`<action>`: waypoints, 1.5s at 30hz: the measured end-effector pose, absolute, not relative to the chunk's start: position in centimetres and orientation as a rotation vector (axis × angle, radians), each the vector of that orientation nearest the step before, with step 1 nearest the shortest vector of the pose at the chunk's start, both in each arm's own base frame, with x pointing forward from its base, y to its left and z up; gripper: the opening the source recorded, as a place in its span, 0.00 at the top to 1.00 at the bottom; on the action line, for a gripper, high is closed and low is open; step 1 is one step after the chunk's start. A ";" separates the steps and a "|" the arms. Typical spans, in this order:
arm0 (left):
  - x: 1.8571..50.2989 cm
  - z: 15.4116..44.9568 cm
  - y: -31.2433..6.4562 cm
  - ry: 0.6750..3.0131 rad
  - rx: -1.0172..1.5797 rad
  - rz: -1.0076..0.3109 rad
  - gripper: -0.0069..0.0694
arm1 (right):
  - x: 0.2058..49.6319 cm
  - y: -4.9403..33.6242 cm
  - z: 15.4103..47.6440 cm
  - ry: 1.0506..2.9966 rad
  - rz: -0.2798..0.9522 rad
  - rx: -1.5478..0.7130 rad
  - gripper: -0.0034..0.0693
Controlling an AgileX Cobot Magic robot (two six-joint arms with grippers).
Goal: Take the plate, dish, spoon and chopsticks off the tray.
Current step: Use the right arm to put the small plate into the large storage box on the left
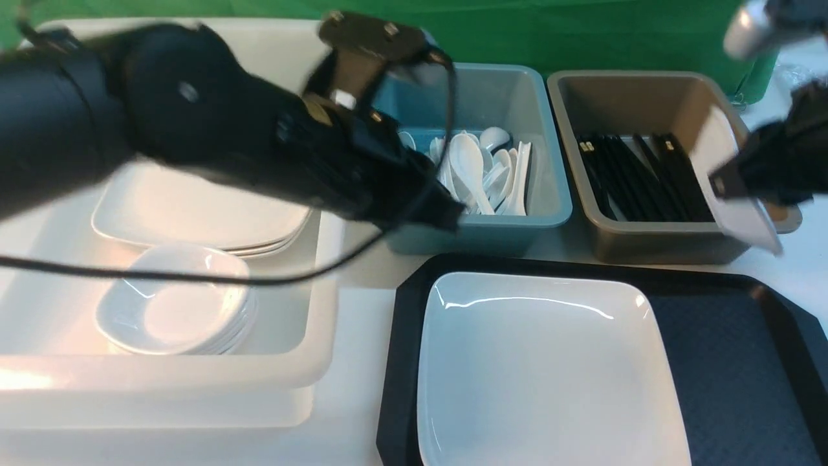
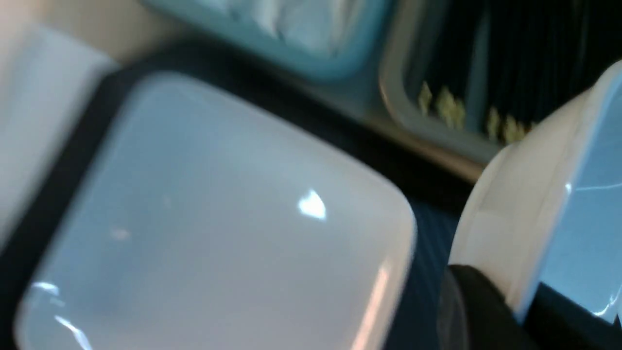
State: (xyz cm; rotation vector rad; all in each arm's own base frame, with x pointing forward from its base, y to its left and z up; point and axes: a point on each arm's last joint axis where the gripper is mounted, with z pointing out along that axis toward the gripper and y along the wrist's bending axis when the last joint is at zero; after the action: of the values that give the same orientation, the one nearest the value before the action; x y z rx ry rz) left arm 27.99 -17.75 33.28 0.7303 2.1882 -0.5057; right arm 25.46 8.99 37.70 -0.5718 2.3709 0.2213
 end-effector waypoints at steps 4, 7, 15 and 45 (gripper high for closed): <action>27.9 36.8 -13.4 2.137 0.609 -0.443 0.89 | 25.1 13.8 40.6 2.224 0.376 -0.755 0.87; 26.8 38.8 -9.7 2.123 0.535 -0.360 0.89 | 25.4 18.6 41.7 2.140 0.456 -0.899 0.87; 21.4 40.0 -0.6 2.141 0.159 -0.164 0.89 | 25.9 31.9 41.8 1.933 0.610 -1.166 0.87; 15.0 35.6 2.1 2.254 0.058 -0.050 0.89 | 26.7 43.5 29.2 2.036 0.558 -1.456 0.22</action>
State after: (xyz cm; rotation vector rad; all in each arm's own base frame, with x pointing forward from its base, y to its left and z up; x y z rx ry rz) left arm 14.99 2.08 35.63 0.0577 2.2536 -0.0502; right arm 26.70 43.51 29.15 -1.4563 2.0359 0.5583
